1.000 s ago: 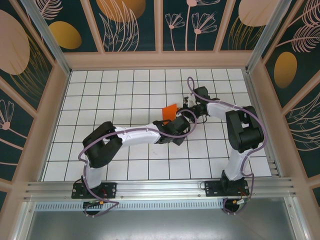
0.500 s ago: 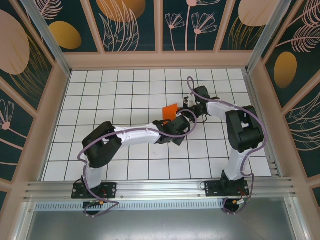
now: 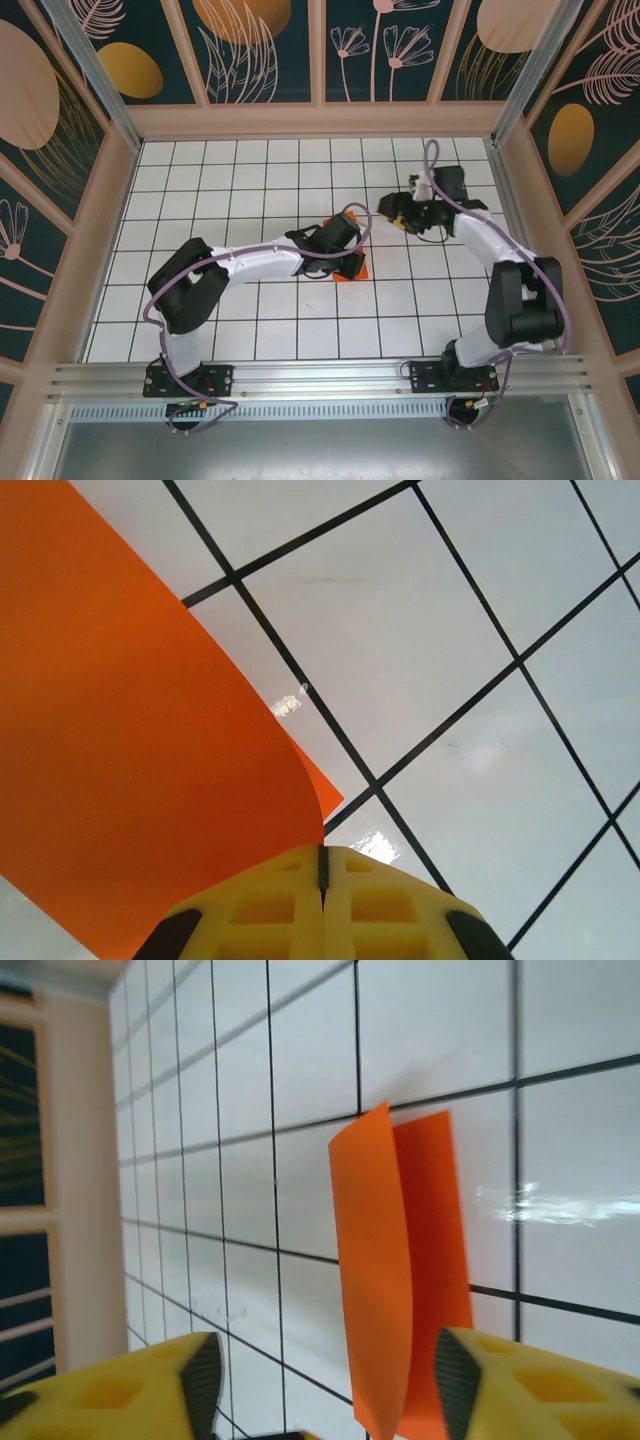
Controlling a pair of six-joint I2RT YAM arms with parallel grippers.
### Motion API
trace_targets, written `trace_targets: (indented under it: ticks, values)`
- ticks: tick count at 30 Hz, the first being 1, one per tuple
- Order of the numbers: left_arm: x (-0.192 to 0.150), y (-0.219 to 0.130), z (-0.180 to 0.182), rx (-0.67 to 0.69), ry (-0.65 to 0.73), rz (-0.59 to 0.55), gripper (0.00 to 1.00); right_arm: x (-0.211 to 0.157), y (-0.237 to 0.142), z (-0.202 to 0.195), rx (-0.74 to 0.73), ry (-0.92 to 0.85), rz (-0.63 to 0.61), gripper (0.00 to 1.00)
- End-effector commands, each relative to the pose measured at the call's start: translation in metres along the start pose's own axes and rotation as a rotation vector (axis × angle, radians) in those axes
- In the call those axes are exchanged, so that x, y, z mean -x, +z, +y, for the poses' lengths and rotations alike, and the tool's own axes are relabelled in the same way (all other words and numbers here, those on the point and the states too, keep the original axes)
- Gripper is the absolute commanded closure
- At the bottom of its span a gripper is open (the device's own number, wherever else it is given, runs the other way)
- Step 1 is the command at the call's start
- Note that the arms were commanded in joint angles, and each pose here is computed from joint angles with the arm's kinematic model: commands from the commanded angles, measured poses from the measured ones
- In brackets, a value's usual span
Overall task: Fold a paper plane with a square sheet of paper (fold left side to right side)
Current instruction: Fold the triangle a second time at the center of the table.
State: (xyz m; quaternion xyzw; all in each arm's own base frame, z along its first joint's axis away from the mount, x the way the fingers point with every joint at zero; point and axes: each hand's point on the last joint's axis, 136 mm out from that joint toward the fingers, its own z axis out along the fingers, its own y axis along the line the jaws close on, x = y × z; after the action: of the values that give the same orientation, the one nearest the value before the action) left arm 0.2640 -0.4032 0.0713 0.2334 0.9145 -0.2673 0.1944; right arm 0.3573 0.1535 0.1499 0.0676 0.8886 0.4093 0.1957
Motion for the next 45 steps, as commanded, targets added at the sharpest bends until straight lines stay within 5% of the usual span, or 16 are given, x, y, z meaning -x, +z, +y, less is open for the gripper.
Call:
trace_targets:
  ticks: [1,5,10,33,45]
  values:
    - [0.008,-0.008,-0.017,-0.128,-0.044,-0.011,1.0,-0.027,-0.004,-0.019,-0.012,0.039,0.037,0.57]
    - [0.006,-0.005,-0.013,-0.13,-0.065,0.0,1.0,-0.065,0.015,-0.028,0.018,0.091,0.097,0.82]
    - [0.007,-0.01,-0.01,-0.168,-0.114,-0.023,1.0,-0.102,0.04,-0.044,-0.02,0.128,0.157,0.92]
    - [0.0,-0.015,0.04,-0.034,-0.151,-0.015,1.0,-0.143,0.078,-0.09,-0.312,0.117,0.307,0.93]
    - [-0.001,-0.011,0.076,0.075,-0.123,0.014,1.0,-0.145,0.081,-0.09,-0.336,0.08,0.322,0.93]
